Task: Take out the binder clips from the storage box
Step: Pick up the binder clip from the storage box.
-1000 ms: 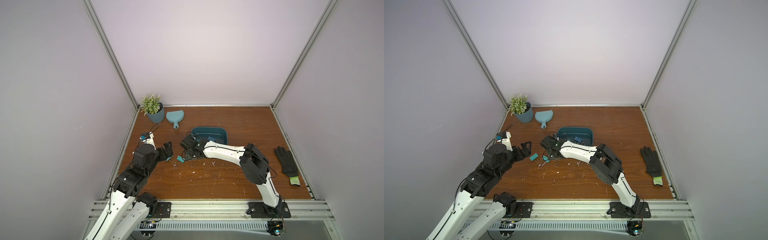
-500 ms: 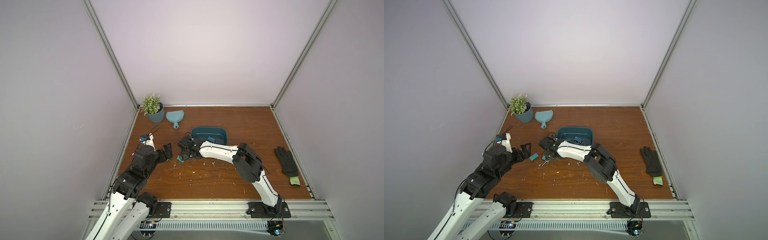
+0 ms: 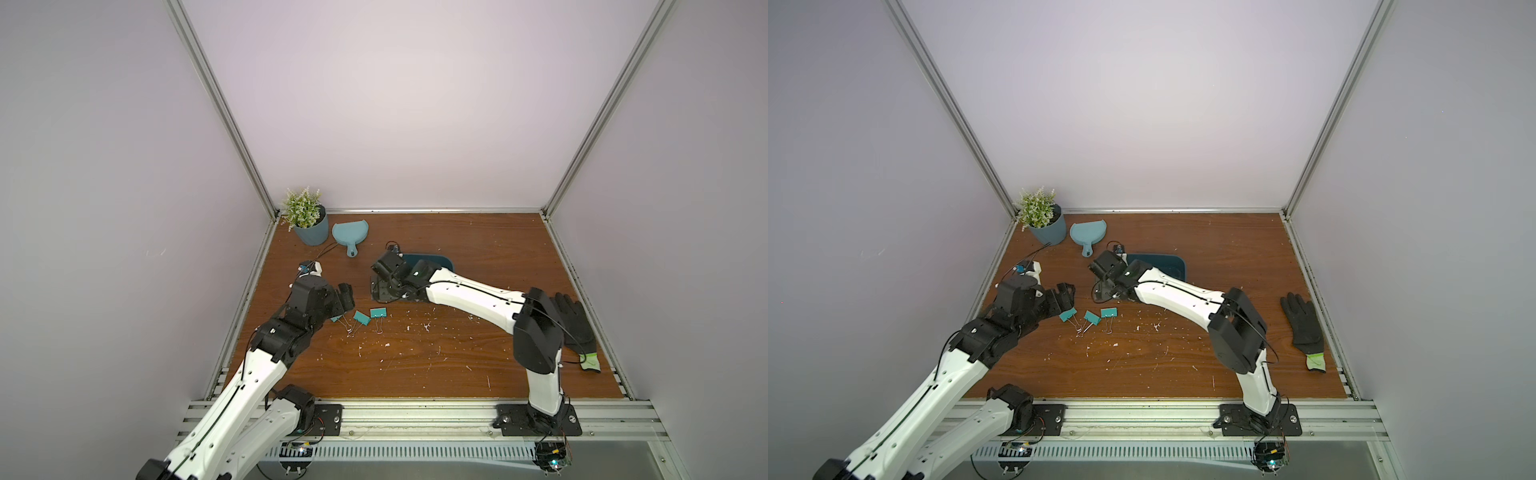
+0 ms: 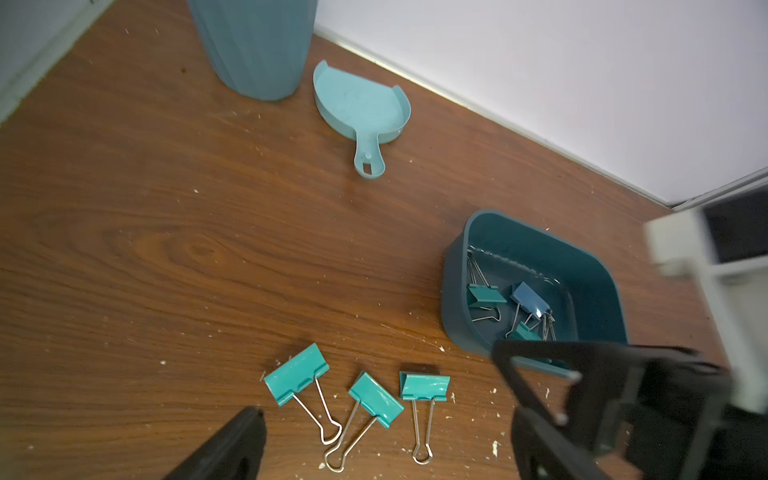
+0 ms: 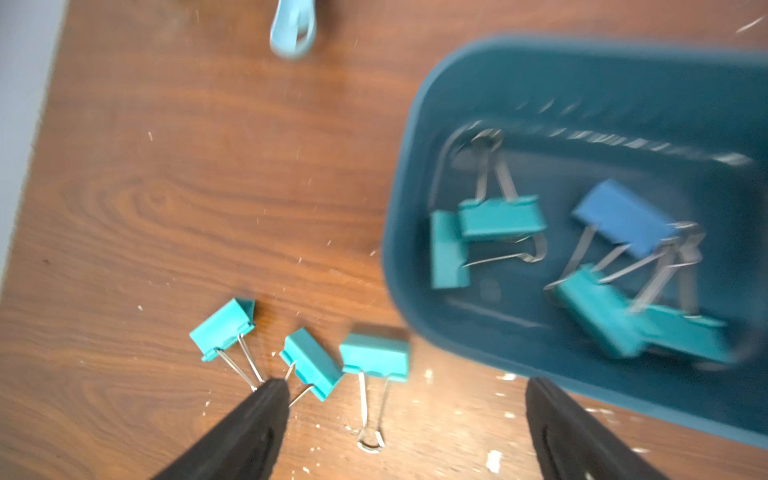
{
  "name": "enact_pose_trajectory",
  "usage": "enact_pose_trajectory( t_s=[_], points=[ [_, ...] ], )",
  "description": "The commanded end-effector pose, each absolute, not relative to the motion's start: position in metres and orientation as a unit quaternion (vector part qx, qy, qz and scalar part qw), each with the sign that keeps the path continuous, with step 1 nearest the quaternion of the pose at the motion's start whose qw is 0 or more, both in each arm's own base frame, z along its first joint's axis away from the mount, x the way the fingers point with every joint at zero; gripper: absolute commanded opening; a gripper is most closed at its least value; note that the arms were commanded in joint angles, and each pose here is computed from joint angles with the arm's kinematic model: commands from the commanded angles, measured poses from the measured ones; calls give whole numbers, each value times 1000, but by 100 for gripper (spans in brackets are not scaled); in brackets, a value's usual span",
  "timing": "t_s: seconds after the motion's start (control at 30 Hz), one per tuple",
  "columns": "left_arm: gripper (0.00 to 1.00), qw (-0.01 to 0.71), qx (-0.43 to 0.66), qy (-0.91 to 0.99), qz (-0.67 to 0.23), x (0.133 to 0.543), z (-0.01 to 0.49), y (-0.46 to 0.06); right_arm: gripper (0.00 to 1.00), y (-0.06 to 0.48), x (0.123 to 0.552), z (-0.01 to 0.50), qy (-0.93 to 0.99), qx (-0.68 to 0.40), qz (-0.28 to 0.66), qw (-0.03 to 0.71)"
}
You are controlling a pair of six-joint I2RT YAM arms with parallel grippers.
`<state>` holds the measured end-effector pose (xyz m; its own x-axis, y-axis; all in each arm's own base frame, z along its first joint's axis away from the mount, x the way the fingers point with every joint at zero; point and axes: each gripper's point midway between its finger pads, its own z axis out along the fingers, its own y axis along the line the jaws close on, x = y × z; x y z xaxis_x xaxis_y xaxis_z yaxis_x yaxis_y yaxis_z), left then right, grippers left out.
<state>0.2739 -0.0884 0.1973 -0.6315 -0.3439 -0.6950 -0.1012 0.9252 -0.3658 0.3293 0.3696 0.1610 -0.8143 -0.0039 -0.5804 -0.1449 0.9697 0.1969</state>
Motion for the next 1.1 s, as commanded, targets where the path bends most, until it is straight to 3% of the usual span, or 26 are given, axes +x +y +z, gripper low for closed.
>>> enact_pose_trajectory(
  t_s=[0.0, 0.37, 0.73, 0.93, 1.07],
  points=[
    [90, 422, -113, 882, -176, 291, 213, -113, 99, 327, 342, 170, 942, -28, 85, 323],
    [80, 381, -73, 904, -181, 342, 185, -183, 99, 234, 366, 170, 940, 28, 68, 333],
    [73, 329, -24, 928, -174, 381, 150, -232, 99, 218, 381, 158, 946, 38, 75, 314],
    [83, 314, -24, 935, -166, 388, 136, -237, 99, 245, 392, 148, 950, 19, 113, 290],
    [90, 318, -23, 935, -156, 389, 138, -234, 94, 265, 401, 131, 957, 16, 121, 262]
  ],
)
